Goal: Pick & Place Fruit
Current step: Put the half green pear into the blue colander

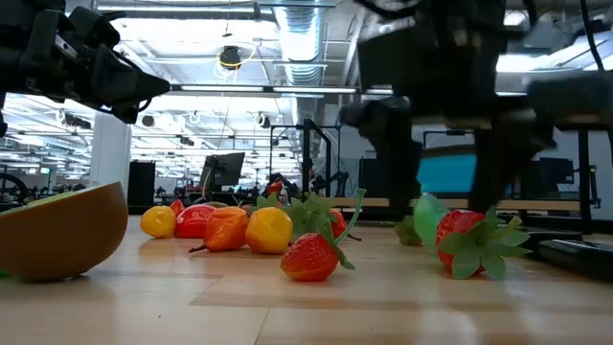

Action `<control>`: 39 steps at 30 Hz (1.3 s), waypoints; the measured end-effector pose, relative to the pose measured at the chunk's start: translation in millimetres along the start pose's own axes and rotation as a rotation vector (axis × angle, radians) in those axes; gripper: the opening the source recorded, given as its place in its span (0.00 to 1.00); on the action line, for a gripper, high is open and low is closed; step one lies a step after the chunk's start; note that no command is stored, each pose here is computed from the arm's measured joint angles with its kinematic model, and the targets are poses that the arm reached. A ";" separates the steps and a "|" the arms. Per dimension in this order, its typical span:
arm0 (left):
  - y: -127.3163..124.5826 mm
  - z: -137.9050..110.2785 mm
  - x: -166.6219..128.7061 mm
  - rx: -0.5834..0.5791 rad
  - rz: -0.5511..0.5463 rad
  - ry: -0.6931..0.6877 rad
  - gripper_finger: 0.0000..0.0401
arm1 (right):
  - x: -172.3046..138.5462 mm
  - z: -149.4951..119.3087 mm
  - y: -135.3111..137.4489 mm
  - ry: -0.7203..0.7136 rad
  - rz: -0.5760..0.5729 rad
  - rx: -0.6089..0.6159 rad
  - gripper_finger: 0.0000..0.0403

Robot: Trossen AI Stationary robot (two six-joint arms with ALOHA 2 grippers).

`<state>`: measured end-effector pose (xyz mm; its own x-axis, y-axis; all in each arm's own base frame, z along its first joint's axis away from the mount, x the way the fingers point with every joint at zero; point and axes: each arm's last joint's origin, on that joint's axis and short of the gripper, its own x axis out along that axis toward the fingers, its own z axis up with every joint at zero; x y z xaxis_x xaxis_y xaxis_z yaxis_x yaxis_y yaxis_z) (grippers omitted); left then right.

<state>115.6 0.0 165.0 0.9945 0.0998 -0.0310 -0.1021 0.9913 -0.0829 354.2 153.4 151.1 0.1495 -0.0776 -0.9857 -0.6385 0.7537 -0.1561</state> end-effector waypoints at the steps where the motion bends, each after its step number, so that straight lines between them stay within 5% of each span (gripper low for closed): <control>1: 0.0 0.0 0.0 0.000 0.000 0.000 0.00 | 3.6 -0.2 1.0 0.014 0.006 -0.001 0.67; 31: 0.0 -0.9 0.6 0.001 0.001 0.010 0.00 | 6.9 6.8 -1.3 -0.048 -0.012 0.042 0.67; 39: 0.0 -1.0 0.6 0.001 0.001 0.010 0.00 | 6.5 6.8 -1.3 -0.049 -0.012 0.042 0.55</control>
<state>116.2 0.0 164.1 0.9942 0.0996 -0.0409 -0.1027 0.9914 -0.0815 361.0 156.4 145.3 0.1945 -0.0553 -0.9793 -0.6042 0.7798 -0.1640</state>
